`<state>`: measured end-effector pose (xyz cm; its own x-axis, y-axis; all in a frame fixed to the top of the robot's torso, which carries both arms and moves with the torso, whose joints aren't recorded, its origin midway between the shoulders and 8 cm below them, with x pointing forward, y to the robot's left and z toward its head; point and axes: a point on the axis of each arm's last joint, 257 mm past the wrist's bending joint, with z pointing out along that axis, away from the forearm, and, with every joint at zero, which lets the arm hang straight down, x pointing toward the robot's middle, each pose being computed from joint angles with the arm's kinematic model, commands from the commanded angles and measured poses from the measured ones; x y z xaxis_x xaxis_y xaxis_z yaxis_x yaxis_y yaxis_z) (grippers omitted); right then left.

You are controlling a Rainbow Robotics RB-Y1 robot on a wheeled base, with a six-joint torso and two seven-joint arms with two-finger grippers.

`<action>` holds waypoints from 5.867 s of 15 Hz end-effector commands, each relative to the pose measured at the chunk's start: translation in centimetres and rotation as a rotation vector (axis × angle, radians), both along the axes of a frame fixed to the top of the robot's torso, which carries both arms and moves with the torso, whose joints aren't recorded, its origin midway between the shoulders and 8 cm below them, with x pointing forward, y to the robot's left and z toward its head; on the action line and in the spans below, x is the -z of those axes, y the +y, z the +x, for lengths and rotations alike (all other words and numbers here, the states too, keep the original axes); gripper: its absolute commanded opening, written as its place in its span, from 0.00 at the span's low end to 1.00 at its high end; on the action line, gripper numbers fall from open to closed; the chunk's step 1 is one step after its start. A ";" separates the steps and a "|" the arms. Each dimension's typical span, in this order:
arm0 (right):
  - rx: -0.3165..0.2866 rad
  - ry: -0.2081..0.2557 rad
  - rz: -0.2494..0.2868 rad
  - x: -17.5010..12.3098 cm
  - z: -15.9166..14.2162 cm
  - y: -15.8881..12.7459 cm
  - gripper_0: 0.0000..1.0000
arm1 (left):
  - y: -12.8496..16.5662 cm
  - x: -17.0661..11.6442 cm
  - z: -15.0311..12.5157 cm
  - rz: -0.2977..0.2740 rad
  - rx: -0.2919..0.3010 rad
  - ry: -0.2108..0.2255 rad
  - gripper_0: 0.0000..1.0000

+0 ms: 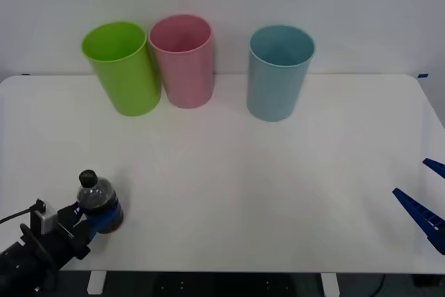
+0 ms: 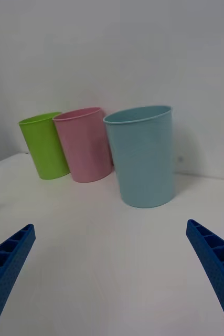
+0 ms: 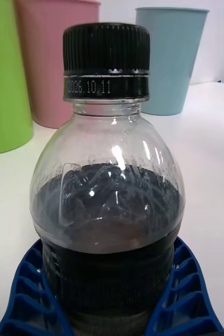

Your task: Grasp the object on the table and drop it into the matching bin: aluminum can to the light blue bin, PET bottle to the pink bin.

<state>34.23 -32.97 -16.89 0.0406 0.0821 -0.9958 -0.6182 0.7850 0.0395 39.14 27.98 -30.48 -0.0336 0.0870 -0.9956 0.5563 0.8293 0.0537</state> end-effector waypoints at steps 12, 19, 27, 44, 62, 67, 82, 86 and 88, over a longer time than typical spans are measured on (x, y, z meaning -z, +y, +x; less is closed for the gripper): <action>0.000 0.000 0.000 0.0 0.0 0.0 1.00 | 4.3 -11.0 0.5 -0.180 -0.136 -0.176 0.00; 0.000 0.000 0.000 0.0 0.0 0.0 1.00 | 1.0 -18.0 3.1 -0.342 -0.030 -0.201 0.00; 0.000 0.000 0.000 0.0 0.0 0.0 1.00 | -0.9 -25.2 8.8 -0.422 0.008 -0.249 0.00; 0.000 0.000 0.000 0.0 0.0 0.0 1.00 | -5.6 -33.9 23.4 -0.412 -0.184 -0.312 0.00; 0.000 0.000 0.000 0.0 0.0 0.0 1.00 | -15.3 -35.3 33.5 -0.287 -0.326 -0.266 0.00; 0.000 0.000 0.000 0.0 0.0 0.0 1.00 | -15.3 -35.2 33.5 -0.277 -0.328 -0.269 0.10; 0.000 0.000 0.000 0.0 0.0 0.0 1.00 | -14.3 -34.5 28.3 -0.372 -0.202 -0.294 1.00; 0.000 0.000 0.000 0.0 0.0 0.0 1.00 | -12.1 -33.3 24.6 -0.387 -0.164 -0.311 1.00; 0.000 0.000 0.000 0.0 0.0 0.0 1.00 | -11.0 -32.2 23.0 -0.385 -0.146 -0.307 1.00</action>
